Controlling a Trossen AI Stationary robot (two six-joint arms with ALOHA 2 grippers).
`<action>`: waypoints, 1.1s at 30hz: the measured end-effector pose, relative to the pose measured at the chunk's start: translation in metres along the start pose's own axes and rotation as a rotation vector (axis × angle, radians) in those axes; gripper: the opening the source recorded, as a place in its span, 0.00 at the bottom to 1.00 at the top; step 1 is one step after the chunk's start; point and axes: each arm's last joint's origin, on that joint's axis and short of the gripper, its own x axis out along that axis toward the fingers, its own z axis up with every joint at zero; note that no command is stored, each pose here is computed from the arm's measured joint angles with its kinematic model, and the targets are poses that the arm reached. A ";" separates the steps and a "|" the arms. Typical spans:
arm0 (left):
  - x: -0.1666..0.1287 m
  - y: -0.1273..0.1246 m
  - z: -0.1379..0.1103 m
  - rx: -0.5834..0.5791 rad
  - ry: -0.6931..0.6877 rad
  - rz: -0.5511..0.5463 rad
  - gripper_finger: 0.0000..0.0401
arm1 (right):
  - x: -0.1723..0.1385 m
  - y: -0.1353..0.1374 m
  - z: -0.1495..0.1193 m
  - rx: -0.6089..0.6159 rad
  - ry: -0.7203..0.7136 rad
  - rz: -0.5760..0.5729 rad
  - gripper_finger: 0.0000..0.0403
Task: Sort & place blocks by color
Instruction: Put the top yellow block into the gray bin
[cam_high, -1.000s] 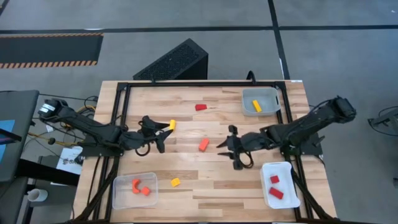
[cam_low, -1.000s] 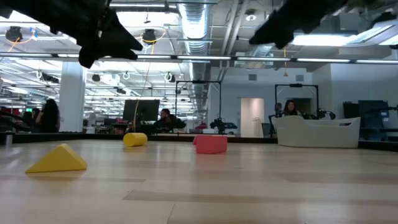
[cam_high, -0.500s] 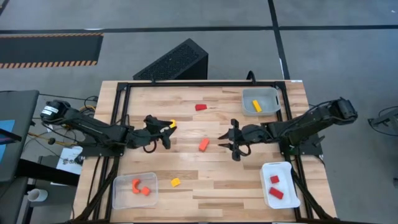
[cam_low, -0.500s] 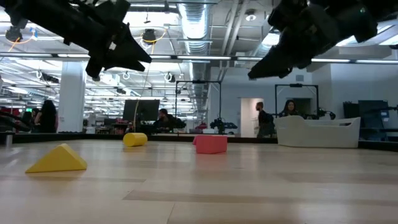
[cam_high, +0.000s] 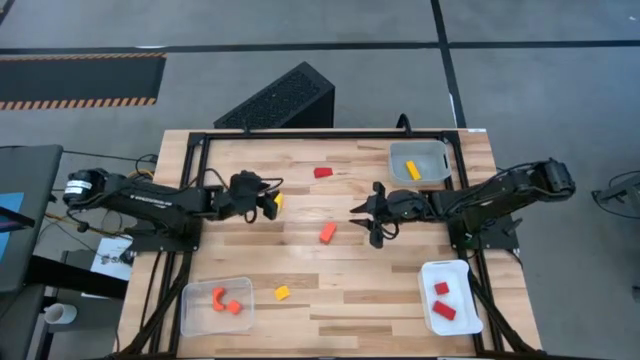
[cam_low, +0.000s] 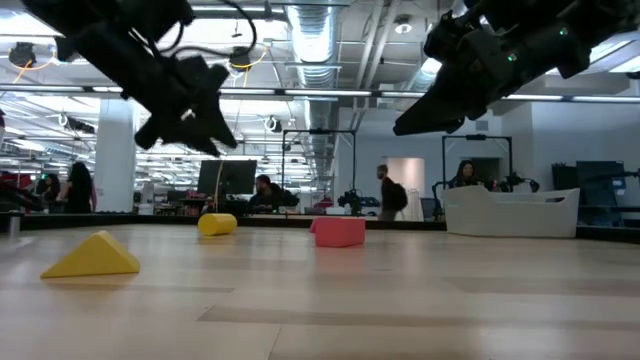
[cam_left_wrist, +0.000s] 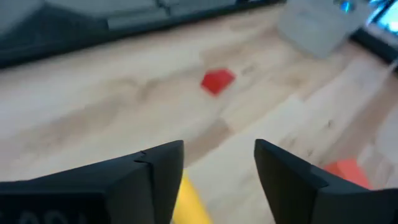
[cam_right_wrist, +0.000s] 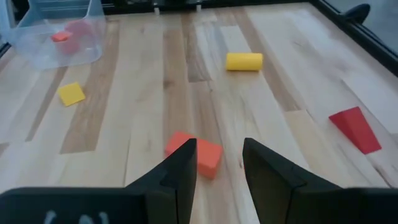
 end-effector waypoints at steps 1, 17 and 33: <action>0.003 0.003 0.000 -0.001 0.030 -0.001 0.49 | 0.000 -0.001 0.000 0.002 0.000 0.007 0.38; 0.064 0.019 -0.014 -0.110 0.445 0.072 0.74 | 0.001 -0.005 0.002 0.005 -0.012 0.024 0.38; 0.111 -0.016 -0.011 0.045 0.763 0.304 0.47 | 0.001 -0.004 0.002 0.002 -0.010 0.041 0.38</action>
